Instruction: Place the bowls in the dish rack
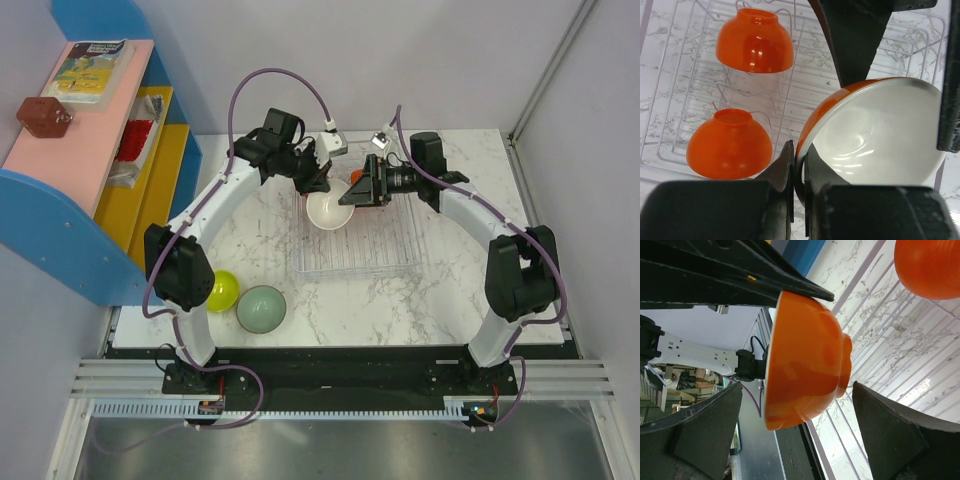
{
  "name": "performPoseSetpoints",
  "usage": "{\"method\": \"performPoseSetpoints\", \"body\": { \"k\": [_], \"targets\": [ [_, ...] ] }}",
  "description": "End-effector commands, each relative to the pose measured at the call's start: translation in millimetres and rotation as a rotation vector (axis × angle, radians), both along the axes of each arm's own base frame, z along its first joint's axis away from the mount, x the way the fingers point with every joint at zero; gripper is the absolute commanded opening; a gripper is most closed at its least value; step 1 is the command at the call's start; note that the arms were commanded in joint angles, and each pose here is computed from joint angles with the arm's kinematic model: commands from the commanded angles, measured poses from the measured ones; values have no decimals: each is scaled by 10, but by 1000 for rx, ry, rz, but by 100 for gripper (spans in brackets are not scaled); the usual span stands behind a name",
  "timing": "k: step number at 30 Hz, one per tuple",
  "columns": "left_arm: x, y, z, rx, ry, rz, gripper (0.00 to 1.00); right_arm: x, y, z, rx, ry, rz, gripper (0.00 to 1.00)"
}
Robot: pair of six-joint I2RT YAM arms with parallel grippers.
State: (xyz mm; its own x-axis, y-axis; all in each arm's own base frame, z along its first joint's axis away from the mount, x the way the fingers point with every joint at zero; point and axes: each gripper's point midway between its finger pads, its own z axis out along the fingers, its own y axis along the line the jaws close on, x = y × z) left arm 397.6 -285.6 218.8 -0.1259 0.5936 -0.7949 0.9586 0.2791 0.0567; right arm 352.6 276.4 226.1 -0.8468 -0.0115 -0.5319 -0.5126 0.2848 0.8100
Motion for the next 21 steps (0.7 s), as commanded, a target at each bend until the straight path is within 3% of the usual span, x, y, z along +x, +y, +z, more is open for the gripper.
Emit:
{"method": "performPoseSetpoints", "body": {
  "k": [1, 6, 15, 20, 21],
  "targets": [
    [-163, -98, 541, -107, -66, -33, 2, 53, 33, 53, 15, -51, 24, 98],
    [-188, -123, 611, -121, -73, -38, 2, 39, 38, -13, 17, -25, 31, 98],
    [-212, -198, 557, -119, -60, -54, 2, 27, 79, 129, 81, 1, 39, 90],
    [-174, -226, 568, -124, -65, -52, 2, -32, 92, 161, 117, 53, 55, 73],
    [-170, -229, 573, -125, -65, -51, 2, -48, 93, 160, 124, 61, 63, 64]
  ]
}}
